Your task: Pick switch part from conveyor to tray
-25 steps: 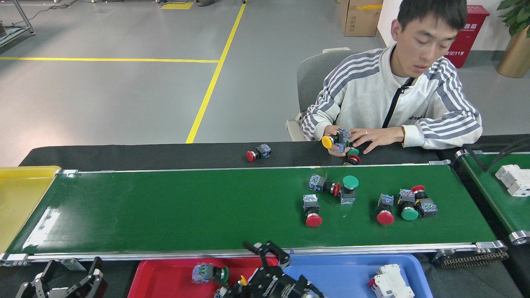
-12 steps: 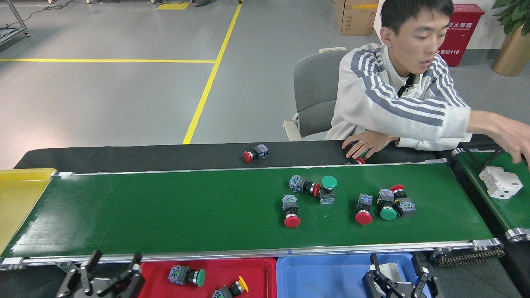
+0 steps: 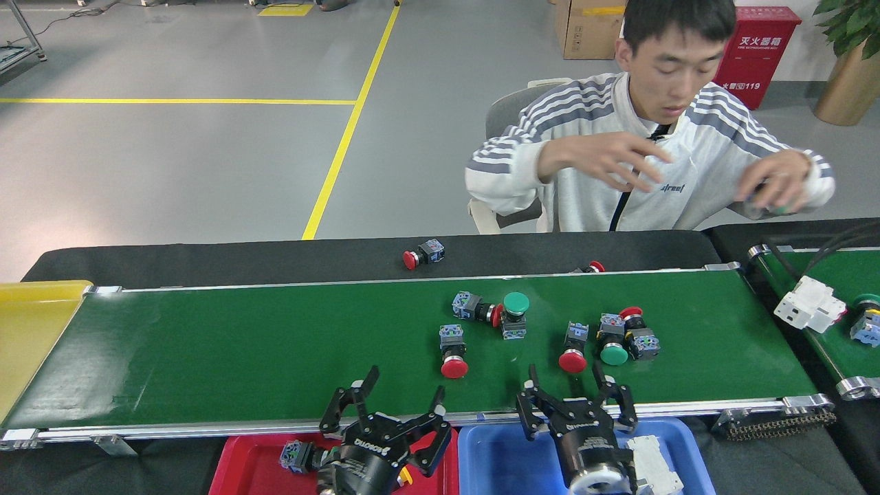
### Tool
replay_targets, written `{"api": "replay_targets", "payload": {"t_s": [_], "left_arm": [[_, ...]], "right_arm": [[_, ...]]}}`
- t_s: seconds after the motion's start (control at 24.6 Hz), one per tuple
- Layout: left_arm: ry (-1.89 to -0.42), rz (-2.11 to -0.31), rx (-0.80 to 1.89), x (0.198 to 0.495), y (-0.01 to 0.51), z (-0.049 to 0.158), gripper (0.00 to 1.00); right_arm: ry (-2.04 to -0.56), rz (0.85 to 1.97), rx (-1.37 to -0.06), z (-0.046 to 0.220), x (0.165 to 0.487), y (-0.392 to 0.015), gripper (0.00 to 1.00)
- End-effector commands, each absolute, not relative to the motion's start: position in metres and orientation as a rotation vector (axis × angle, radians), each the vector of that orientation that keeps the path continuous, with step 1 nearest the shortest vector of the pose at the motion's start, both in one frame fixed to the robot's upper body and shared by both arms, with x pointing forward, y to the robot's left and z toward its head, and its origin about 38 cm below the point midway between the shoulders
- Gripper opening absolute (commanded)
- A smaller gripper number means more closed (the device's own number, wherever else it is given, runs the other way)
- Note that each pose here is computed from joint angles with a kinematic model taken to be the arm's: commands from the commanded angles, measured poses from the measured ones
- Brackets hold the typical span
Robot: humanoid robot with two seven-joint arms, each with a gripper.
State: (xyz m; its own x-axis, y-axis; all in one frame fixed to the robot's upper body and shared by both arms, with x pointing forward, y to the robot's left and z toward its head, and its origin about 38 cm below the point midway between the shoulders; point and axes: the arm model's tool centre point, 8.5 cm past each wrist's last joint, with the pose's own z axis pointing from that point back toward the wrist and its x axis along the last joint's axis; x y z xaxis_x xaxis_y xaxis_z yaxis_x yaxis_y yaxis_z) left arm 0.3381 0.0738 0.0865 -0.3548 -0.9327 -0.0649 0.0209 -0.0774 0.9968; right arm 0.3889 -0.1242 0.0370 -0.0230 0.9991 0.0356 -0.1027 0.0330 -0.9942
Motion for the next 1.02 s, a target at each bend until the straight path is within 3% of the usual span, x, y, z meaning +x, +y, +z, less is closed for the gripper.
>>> {"api": "replay_targets", "payload": {"t_s": [0.0,0.08,0.2,0.28,0.45,0.61,0.77,0.81,0.98], "left_arm": [[-1.386,-1.530,1.071,0.352,0.072,0.088,1.00],[-1.346,-1.534,1.086,0.367,0.076,0.083,1.00],[-1.315,-1.535,1.097,0.379,0.083,0.079,1.00],[-1.294,-1.530,1.094,0.381,0.089,0.075,1.00],[-1.264,-1.535,1.081,0.383,0.093,0.065,1.00],[-1.229,-1.532,1.087,0.393,0.103,0.061,1.00],[-1.162,-1.496,1.100,0.411,0.126,0.055,0.97],[-1.146,-1.485,1.103,0.415,0.132,0.054,0.95],[-1.108,-1.481,1.095,0.423,0.143,0.046,0.68]], "right_arm": [[-1.155,1.221,-1.116,0.045,0.402,-0.115,0.99],[-1.147,1.235,-1.117,0.043,0.409,-0.114,0.91],[-1.137,1.258,-1.109,0.040,0.410,-0.116,0.43],[-1.139,1.282,-1.103,0.039,0.411,-0.118,0.24],[-1.175,1.314,-1.088,0.041,0.411,-0.117,0.13],[-1.277,1.368,-1.045,0.049,0.407,-0.107,0.12],[-1.388,1.449,-1.020,0.058,0.393,-0.124,0.12],[-1.432,1.467,-0.982,0.059,0.385,-0.127,0.12],[-1.620,1.567,-0.840,0.070,0.355,-0.134,0.12]]}}
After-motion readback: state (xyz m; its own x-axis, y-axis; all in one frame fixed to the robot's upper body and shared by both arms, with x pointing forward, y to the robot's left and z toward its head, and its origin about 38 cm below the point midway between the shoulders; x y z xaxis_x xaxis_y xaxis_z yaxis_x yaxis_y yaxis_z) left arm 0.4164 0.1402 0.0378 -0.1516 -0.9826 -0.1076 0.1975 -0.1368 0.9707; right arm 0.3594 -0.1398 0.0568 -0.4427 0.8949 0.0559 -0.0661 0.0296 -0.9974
